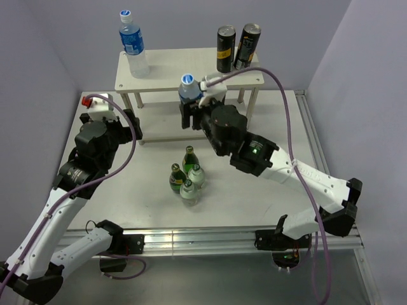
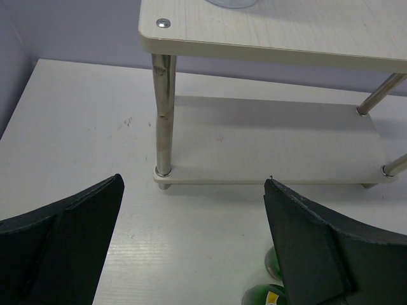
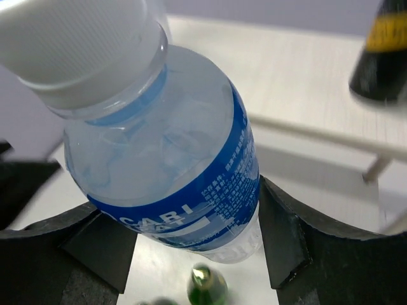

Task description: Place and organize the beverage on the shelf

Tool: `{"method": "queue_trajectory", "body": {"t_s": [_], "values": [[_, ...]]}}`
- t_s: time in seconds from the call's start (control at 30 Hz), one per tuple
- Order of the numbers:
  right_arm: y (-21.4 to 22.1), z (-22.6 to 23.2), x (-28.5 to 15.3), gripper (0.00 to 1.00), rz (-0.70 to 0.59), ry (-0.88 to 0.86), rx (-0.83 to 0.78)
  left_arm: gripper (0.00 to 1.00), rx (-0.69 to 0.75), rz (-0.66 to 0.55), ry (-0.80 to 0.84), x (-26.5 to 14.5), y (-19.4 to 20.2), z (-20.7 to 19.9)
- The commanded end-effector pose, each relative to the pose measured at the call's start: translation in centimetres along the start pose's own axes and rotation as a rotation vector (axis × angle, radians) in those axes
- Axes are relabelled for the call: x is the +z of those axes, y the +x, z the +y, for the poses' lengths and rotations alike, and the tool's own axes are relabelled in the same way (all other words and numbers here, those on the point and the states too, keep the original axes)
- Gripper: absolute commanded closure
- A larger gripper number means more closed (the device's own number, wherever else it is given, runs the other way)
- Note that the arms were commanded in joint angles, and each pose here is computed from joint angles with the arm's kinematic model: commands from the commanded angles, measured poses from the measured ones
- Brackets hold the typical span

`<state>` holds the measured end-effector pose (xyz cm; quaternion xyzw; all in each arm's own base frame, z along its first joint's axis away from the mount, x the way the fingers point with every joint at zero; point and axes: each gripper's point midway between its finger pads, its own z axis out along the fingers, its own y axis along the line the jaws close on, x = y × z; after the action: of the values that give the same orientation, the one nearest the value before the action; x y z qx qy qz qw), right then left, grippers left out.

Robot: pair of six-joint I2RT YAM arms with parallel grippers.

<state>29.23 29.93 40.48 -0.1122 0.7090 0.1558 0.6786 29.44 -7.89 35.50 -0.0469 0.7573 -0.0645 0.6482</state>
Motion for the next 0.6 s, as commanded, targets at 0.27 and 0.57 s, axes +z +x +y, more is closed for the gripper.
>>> {"method": "queue_trajectory", "body": {"t_s": [0.27, 0.57], "values": [[-13.2, 2.5, 5.0, 1.0, -0.207, -0.074, 0.142, 0.01, -0.081, -0.056, -0.064, 0.2, -1.1, 1.6], [-15.2, 1.7, 11.9, 1.0, -0.239, -0.091, 0.202, 0.01, -0.084, -0.057, -0.048, -0.1, -0.3, 1.7]]}}
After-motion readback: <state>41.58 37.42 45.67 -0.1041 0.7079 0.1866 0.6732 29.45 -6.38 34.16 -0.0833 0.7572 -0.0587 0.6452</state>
